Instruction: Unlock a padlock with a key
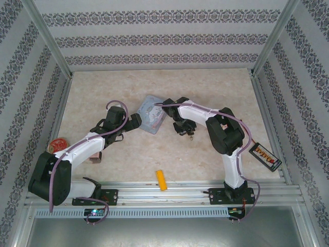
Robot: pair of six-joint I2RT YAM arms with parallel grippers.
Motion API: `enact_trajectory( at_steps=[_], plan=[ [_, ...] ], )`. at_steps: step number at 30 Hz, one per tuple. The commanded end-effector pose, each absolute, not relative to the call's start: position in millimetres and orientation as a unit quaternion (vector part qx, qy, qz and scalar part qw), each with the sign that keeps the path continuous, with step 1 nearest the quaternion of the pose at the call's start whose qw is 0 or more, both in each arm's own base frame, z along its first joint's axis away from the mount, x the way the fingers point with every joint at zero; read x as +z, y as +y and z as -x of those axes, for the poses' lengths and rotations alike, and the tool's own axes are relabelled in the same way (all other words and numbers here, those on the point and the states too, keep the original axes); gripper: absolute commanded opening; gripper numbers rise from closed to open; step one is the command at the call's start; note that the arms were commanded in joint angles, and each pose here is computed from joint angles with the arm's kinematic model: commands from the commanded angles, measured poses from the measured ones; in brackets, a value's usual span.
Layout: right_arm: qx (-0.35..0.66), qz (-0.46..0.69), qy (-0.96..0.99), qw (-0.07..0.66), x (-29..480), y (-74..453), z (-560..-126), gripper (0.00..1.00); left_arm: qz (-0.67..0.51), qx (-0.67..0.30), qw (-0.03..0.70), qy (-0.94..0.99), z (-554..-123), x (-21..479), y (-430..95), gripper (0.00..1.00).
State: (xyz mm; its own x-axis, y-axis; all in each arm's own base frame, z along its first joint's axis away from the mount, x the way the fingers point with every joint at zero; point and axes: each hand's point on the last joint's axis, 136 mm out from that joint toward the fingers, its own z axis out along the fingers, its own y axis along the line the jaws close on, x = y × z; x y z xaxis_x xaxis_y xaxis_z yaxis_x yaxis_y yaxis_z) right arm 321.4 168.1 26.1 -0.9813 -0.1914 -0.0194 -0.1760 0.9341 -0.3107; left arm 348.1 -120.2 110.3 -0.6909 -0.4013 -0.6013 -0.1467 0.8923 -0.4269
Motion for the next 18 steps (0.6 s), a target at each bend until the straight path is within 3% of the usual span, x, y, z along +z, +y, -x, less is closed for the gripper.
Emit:
enact_trajectory(
  at_steps=[1, 10, 18],
  plan=[
    [-0.133, 0.089, 0.986, 0.041, 40.9, 179.8, -323.0, 0.33, 0.166, -0.178, 0.364, 0.899, -349.3, 111.3, -115.4, 0.99],
    [-0.025, 0.084, 0.989, 0.121, 103.0, 193.5, -343.0, 0.41, 0.185, -0.229, 0.369, 0.882, -349.0, 131.3, -125.7, 0.99],
    [0.144, 0.095, 0.963, 0.207, 147.9, 231.5, -407.1, 0.49, 0.194, -0.300, 0.344, 0.869, -349.1, 127.6, -148.2, 0.99]
  ],
)
